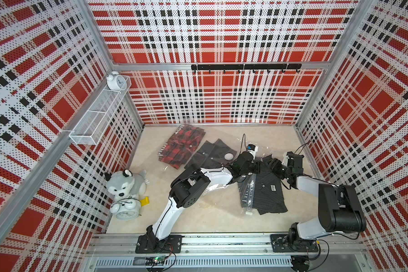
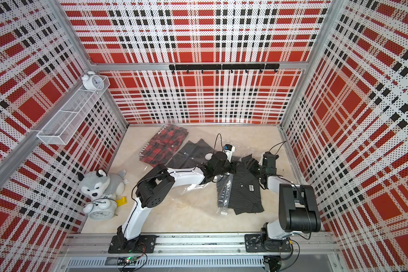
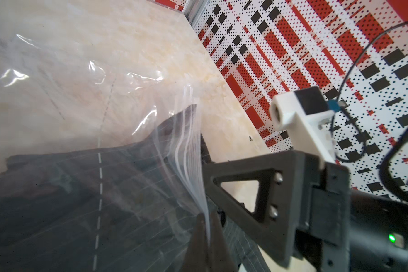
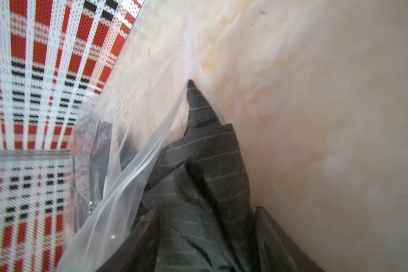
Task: Place the folded shirt into the vacuum bag
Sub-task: Place the shirt in the vacuum bag.
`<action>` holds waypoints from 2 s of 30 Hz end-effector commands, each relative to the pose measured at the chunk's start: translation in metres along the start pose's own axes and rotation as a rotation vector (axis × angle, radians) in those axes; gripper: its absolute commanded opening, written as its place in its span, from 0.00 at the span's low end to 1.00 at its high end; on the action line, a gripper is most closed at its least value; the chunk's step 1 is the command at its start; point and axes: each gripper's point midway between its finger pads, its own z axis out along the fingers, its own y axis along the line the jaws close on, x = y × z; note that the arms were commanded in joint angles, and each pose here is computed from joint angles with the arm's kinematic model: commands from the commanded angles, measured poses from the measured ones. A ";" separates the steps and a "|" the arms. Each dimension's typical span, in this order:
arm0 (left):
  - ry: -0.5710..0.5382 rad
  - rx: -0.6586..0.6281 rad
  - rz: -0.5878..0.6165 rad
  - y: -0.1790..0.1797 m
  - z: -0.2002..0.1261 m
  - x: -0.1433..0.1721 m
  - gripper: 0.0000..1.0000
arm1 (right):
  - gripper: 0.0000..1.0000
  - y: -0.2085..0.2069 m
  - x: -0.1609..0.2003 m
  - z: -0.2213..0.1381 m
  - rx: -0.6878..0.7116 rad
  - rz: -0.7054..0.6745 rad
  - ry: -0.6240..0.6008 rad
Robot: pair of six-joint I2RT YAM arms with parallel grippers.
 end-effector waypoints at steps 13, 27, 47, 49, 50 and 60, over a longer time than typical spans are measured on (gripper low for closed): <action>-0.103 -0.020 0.011 0.024 -0.014 -0.055 0.00 | 0.83 -0.046 0.087 -0.075 0.101 0.022 0.111; -0.075 0.015 0.035 0.004 -0.017 -0.043 0.00 | 0.24 -0.014 0.128 -0.072 -0.025 0.018 0.166; -0.033 0.009 0.032 -0.004 -0.027 -0.017 0.00 | 0.91 -0.045 0.130 -0.103 0.191 0.011 0.146; -0.029 0.015 0.029 -0.007 -0.026 -0.015 0.00 | 0.88 -0.047 0.139 -0.098 0.173 0.022 0.183; -0.028 0.020 0.027 -0.009 -0.026 -0.015 0.00 | 0.85 -0.048 0.145 -0.095 0.163 0.032 0.204; -0.022 0.048 0.029 -0.027 -0.027 -0.010 0.00 | 0.30 -0.033 0.151 -0.075 0.046 0.046 0.235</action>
